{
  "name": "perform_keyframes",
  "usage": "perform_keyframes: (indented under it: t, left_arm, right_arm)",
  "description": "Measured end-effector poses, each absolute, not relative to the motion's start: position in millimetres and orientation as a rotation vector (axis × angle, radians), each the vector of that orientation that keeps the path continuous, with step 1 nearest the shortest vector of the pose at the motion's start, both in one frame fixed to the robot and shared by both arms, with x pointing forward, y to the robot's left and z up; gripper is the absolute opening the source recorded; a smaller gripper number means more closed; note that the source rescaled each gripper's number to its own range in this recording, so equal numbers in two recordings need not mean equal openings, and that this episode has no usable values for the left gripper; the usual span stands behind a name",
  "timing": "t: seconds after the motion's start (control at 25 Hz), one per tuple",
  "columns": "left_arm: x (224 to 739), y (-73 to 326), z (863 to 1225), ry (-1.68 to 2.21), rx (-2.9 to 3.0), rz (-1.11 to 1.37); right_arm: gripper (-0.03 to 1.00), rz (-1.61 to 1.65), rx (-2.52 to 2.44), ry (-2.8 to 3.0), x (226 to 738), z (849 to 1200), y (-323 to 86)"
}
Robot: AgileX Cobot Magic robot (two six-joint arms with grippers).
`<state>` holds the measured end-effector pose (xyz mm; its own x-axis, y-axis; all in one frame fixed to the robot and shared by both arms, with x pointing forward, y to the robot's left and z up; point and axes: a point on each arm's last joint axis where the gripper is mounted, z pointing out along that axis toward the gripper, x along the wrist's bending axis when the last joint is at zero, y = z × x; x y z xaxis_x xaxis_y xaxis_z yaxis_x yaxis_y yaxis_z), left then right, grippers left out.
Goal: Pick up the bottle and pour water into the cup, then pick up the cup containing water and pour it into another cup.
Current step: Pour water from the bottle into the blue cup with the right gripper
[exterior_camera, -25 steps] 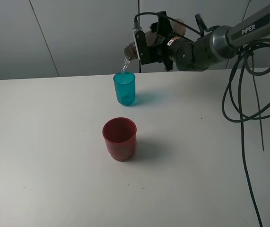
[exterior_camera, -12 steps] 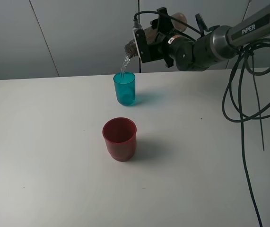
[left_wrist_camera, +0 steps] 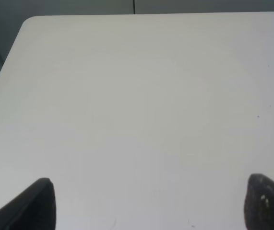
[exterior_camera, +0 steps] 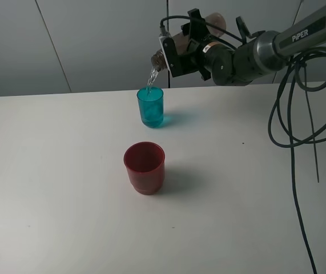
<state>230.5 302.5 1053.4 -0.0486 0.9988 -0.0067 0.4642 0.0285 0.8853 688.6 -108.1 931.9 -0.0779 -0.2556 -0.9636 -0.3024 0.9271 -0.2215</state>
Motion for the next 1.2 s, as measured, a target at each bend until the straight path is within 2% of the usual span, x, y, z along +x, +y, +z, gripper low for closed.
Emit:
perform_keyframes:
  t: [1.2]
  left_arm:
    - [230.5, 302.5, 1053.4, 1.602, 1.519, 0.961]
  right_arm:
    - [0.07, -0.017, -0.501, 1.627, 688.6, 933.6, -107.5]
